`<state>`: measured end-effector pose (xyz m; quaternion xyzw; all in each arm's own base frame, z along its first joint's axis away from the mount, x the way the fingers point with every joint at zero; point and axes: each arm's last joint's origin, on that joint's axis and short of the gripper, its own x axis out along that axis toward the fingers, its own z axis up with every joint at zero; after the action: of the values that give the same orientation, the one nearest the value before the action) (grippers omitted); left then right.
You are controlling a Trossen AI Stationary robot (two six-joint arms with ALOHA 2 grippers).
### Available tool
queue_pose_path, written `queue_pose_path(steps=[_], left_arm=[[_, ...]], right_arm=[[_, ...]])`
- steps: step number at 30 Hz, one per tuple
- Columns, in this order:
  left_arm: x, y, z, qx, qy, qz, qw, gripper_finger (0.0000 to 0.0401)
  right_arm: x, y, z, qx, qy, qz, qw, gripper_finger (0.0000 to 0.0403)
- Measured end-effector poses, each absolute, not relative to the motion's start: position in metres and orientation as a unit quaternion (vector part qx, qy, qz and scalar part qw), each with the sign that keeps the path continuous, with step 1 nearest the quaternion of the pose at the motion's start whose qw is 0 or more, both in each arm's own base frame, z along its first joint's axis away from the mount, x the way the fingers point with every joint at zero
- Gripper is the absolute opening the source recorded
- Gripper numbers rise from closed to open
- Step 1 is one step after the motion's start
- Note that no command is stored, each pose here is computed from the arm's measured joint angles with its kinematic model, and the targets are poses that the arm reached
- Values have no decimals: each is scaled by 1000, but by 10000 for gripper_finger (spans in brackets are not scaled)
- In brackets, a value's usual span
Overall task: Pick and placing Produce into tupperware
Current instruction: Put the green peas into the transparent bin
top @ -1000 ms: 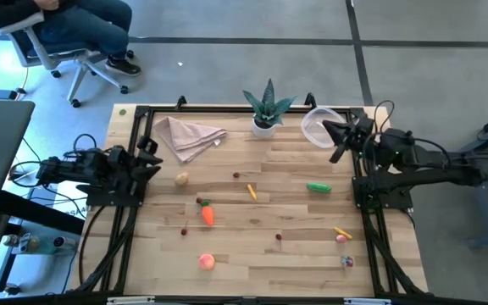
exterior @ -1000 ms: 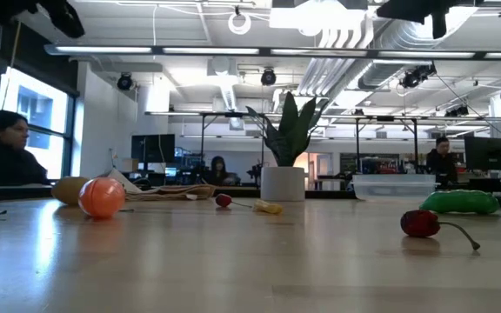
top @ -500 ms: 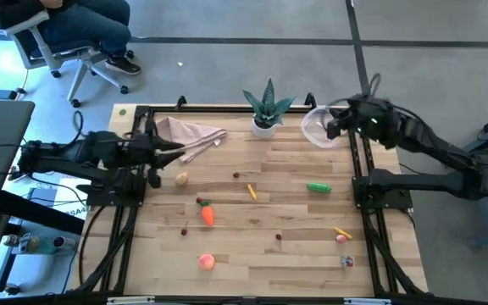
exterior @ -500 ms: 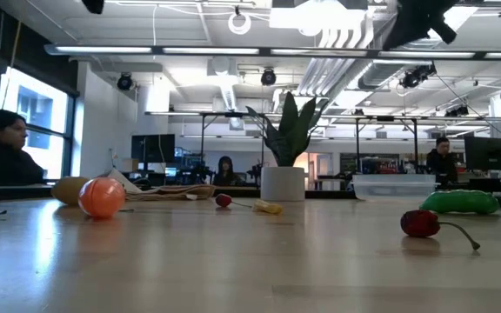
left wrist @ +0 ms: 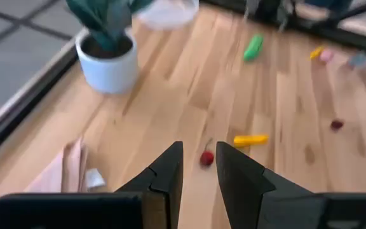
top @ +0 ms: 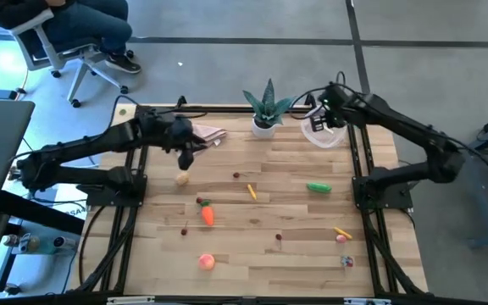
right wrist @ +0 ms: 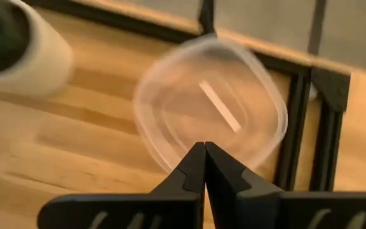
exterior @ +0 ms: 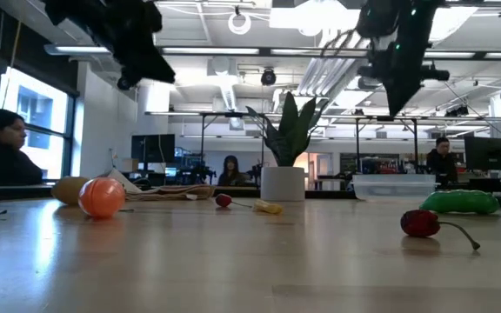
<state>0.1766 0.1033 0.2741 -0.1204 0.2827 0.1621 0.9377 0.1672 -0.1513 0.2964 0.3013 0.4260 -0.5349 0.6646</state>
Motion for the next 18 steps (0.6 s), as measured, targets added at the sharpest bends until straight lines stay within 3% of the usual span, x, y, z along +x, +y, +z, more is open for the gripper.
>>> queue_pose_path(steps=[10, 18], left_arm=[[179, 105, 266, -71, 321, 139, 934, 83], [173, 98, 266, -28, 333, 65, 940, 83]], right_arm=[[163, -189, 227, 378, 479, -534, 585, 0], [169, -202, 194, 387, 477, -536, 579, 0]])
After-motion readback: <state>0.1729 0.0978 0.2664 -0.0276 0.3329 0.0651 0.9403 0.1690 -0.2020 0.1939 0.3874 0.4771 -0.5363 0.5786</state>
